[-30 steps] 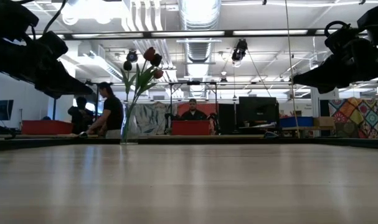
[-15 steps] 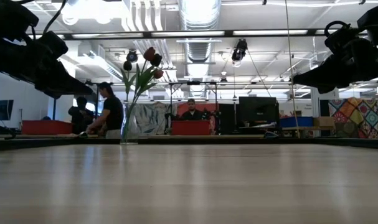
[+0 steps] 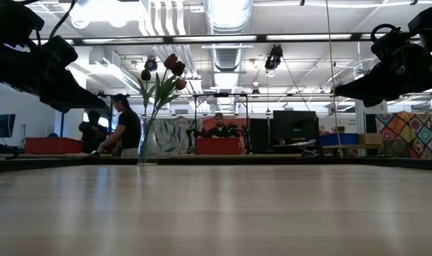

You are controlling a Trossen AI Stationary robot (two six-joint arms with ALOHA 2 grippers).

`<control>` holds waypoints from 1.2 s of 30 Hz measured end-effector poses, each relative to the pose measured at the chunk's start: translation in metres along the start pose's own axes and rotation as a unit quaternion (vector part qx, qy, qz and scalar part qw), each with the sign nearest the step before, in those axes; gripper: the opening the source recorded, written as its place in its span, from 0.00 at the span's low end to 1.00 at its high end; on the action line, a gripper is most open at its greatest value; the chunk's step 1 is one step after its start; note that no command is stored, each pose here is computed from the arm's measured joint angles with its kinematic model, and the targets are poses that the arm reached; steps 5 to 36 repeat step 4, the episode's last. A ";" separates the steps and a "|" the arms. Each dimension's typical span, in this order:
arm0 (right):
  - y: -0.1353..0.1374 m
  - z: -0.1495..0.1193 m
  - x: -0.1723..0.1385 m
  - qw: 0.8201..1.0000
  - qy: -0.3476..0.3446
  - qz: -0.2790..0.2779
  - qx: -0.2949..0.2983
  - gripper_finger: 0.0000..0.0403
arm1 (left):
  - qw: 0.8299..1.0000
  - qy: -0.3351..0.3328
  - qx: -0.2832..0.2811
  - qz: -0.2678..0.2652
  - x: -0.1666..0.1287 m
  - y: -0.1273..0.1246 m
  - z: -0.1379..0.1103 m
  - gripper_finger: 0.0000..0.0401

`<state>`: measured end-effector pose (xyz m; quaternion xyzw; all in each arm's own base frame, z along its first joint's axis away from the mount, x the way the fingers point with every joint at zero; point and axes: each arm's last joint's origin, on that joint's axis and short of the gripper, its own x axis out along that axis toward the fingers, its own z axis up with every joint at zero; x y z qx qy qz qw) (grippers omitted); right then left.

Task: Sort flowers into vase by color
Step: Return to Home Position

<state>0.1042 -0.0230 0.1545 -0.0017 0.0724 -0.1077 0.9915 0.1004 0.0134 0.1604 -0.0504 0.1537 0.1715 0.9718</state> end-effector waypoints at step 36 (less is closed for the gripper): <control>0.000 0.000 0.000 1.000 0.000 0.000 0.000 0.02 | 1.000 0.000 0.000 0.000 0.000 0.000 0.000 0.00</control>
